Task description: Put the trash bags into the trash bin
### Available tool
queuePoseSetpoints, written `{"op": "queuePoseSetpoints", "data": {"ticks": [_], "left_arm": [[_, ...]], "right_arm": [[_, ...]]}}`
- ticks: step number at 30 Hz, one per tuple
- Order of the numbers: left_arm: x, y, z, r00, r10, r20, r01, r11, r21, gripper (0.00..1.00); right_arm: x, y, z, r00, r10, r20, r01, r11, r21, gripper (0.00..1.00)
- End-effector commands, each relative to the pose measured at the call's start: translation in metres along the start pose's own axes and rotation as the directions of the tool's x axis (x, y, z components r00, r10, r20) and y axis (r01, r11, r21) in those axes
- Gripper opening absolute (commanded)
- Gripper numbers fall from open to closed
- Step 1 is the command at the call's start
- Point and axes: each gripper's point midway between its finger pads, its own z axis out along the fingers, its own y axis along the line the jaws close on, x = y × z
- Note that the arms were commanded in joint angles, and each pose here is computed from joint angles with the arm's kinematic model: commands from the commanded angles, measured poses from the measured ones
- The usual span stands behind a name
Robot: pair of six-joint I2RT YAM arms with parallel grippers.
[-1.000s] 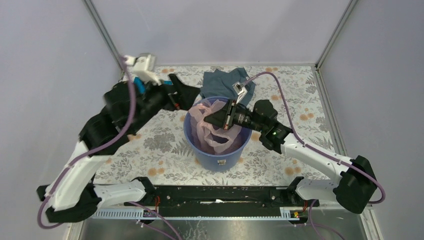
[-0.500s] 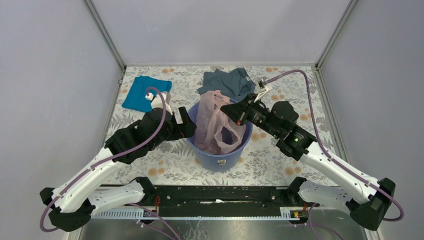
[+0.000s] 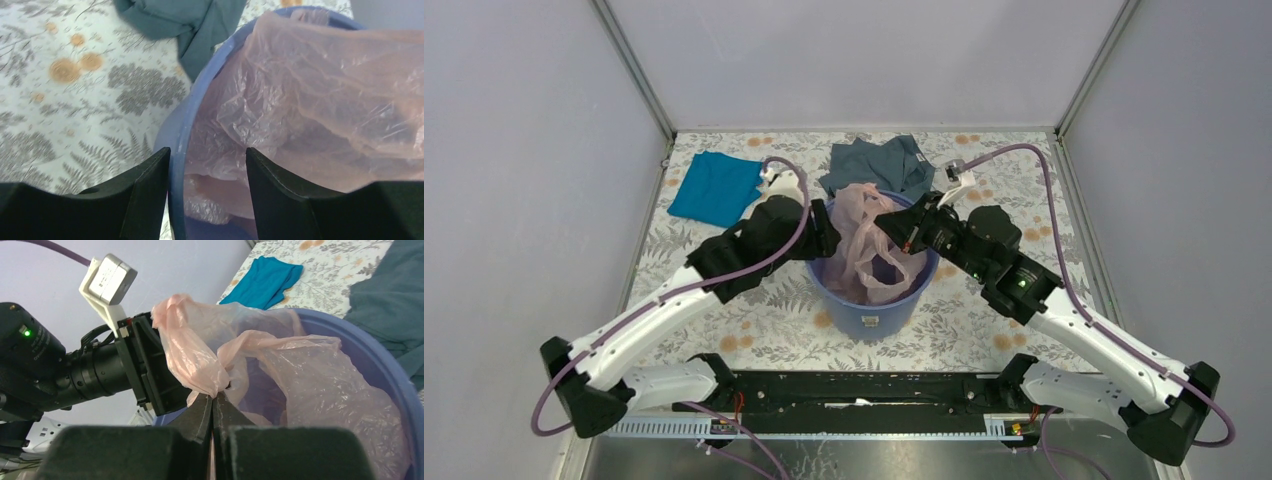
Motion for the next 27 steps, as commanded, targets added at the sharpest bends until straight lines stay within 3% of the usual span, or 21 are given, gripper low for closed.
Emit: {"op": "queuePoseSetpoints", "data": {"ticks": [1, 5, 10, 14, 17, 22, 27], "left_arm": [[-0.026, -0.05, 0.02, 0.998, 0.04, 0.056, -0.049, 0.983, 0.175, 0.58], [-0.031, -0.056, 0.024, 0.996, 0.075, 0.058, -0.084, 0.979, 0.184, 0.58], [-0.037, -0.031, -0.01, 0.992, 0.104, 0.078, -0.112, 0.987, 0.114, 0.87], [-0.061, -0.009, -0.058, 0.984, 0.068, 0.163, -0.077, 0.996, 0.051, 0.99], [-0.082, -0.035, -0.094, 0.978, 0.002, 0.207, -0.044, 0.978, 0.203, 0.99], [-0.094, -0.117, -0.117, 0.99, -0.083, 0.112, 0.009, 0.839, 0.544, 0.99], [-0.104, -0.157, -0.1, 0.985, -0.174, 0.011, 0.129, 0.771, 0.624, 0.99]], "right_arm": [[-0.028, 0.0, -0.013, 0.995, -0.042, 0.087, 0.038, 0.998, 0.054, 0.0], [-0.03, 0.002, -0.016, 0.995, -0.052, 0.082, 0.048, 0.997, 0.055, 0.0], [-0.034, 0.002, -0.02, 0.993, -0.075, 0.092, 0.069, 0.996, 0.063, 0.0], [-0.04, 0.005, -0.018, 0.987, -0.125, 0.097, 0.12, 0.991, 0.061, 0.0], [-0.045, 0.006, -0.014, 0.979, -0.177, 0.096, 0.172, 0.983, 0.063, 0.0], [-0.046, 0.012, -0.009, 0.971, -0.226, 0.084, 0.224, 0.974, 0.034, 0.0], [-0.042, 0.011, -0.005, 0.961, -0.27, 0.061, 0.269, 0.963, 0.027, 0.0]]}}
